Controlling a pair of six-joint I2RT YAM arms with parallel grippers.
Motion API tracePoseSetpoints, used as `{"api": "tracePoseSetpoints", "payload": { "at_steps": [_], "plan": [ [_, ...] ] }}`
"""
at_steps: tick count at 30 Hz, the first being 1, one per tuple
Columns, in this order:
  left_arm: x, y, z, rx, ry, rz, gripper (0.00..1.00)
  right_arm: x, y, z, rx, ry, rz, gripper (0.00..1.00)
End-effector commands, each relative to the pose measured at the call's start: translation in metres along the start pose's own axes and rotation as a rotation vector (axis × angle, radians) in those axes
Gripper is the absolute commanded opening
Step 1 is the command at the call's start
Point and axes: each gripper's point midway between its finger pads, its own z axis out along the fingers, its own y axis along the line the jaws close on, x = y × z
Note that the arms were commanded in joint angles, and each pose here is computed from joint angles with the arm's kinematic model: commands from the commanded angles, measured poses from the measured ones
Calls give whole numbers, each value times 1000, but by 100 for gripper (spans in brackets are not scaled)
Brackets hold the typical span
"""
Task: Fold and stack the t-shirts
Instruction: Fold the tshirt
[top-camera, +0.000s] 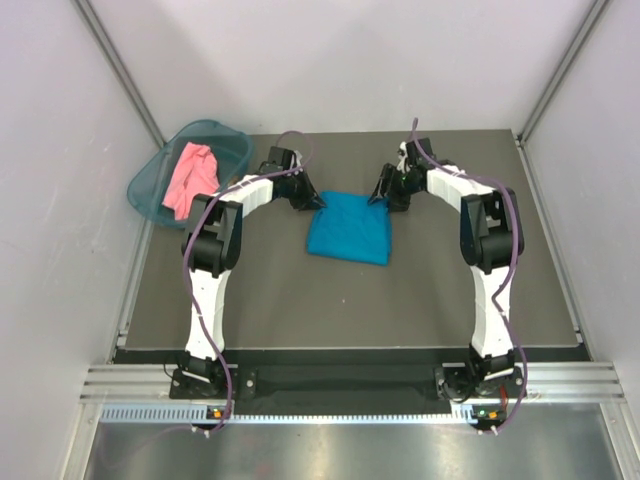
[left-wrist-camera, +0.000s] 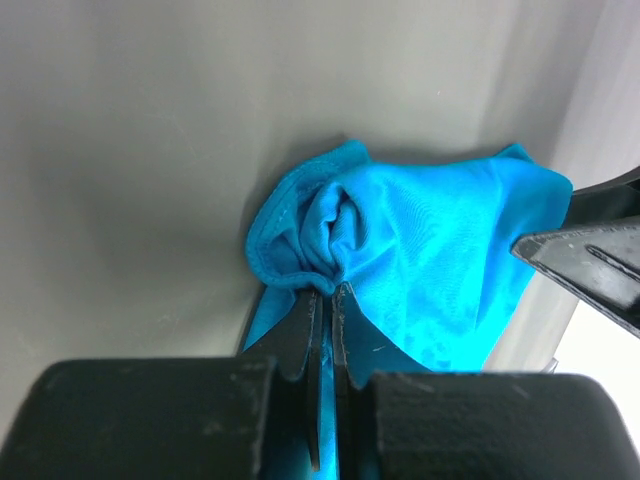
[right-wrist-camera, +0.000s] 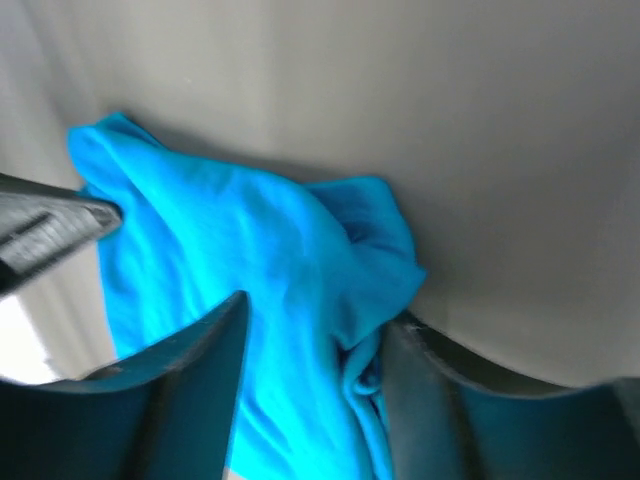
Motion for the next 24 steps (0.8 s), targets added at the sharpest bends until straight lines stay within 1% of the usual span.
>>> {"api": "tracePoseSetpoints", "payload": {
  "at_steps": [1, 2, 3, 5, 6, 7, 10, 11, 12, 15, 19, 22, 23, 24],
  "plan": [
    [-12, -25, -13, 70, -36, 30, 0, -5, 29, 12, -120, -38, 63, 50],
    [-12, -25, -12, 71, -36, 30, 0, -2, 27, 15, -131, -35, 80, 45],
    [-13, -26, -13, 74, -39, 29, 0, -9, 36, 15, -176, -67, 84, 34],
    [-11, -23, -11, 72, -37, 24, 0, -9, 37, 16, -196, -77, 90, 19],
    [-10, -22, -11, 69, -34, 22, 0, -10, 37, 16, -202, -78, 76, 2],
    [-12, -21, -12, 67, -37, 20, 0, -10, 37, 16, -203, -76, 66, 0],
    [-12, -17, -13, 64, -32, 9, 0, -10, 31, 15, -218, -59, 15, 0],
    [-13, -14, -14, 64, -31, -4, 0, -17, 28, 10, -223, -71, -6, 0],
    [-15, -14, -16, 71, -36, -6, 0, -19, 25, 8, -222, -73, -70, 0],
    [-13, -7, -15, 78, -28, -29, 0, -32, 12, -6, -167, -95, -186, 0],
    [-15, -6, -11, 81, -27, -20, 0, -47, -2, -18, -105, -105, -269, 0],
    [-22, -1, -11, 44, -56, -20, 6, -54, -11, -24, -70, -116, -308, 0],
    [-21, 3, -12, 20, -54, -26, 18, -58, -14, -27, -62, -125, -320, 0],
    [-25, 0, -14, 13, -66, -21, 25, -58, -16, -28, -58, -124, -323, 0]
  ]
}}
